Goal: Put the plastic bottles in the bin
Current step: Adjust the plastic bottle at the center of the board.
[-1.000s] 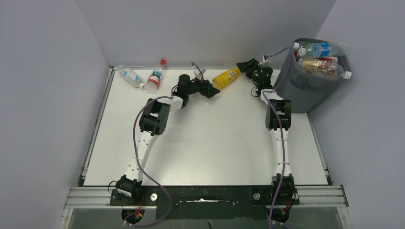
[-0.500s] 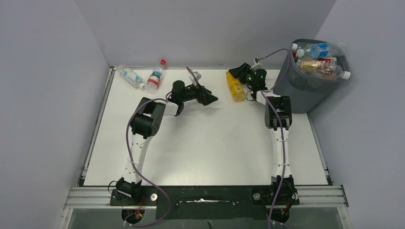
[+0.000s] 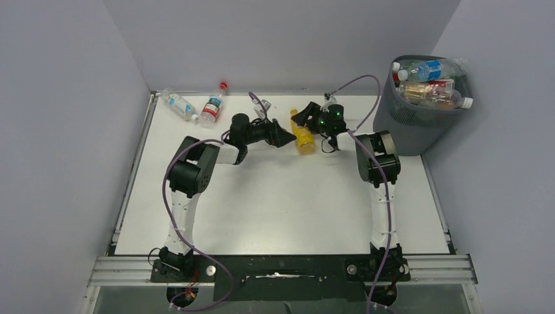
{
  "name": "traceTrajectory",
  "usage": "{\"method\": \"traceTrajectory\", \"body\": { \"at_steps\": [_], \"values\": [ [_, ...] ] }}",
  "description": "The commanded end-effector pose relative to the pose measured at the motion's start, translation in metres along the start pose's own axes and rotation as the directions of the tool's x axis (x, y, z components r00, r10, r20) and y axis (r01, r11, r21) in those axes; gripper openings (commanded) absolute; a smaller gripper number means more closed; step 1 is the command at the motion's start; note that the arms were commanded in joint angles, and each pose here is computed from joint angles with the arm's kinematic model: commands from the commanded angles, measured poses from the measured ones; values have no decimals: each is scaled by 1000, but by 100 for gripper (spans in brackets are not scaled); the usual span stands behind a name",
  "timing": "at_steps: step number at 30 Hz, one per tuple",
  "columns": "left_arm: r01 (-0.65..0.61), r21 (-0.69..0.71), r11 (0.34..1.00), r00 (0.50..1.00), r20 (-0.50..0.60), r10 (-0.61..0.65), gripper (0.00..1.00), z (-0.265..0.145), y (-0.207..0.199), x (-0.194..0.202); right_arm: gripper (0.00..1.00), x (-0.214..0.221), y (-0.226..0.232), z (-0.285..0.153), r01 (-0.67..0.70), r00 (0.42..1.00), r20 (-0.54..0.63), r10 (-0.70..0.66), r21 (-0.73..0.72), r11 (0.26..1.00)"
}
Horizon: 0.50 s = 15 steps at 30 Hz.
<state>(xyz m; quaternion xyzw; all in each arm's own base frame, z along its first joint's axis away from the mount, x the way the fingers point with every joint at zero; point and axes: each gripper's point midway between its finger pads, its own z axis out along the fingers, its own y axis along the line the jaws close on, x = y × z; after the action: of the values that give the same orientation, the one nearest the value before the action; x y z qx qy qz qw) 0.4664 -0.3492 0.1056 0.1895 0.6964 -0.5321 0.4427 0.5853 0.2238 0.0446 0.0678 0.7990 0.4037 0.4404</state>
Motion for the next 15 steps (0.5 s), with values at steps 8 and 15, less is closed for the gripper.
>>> {"method": "traceTrajectory", "body": {
  "at_steps": [8, 15],
  "values": [
    [62, -153, 986, 998, 17, -60, 90, -15, -21, -9, 66, 50, 30, -31, -12, 992, -123, 34, 176, 984],
    [82, -198, 977, 996, -23, -88, 90, -6, -39, 2, 70, 48, 27, -55, 39, 984, -177, 8, 260, 965]
  ]
}}
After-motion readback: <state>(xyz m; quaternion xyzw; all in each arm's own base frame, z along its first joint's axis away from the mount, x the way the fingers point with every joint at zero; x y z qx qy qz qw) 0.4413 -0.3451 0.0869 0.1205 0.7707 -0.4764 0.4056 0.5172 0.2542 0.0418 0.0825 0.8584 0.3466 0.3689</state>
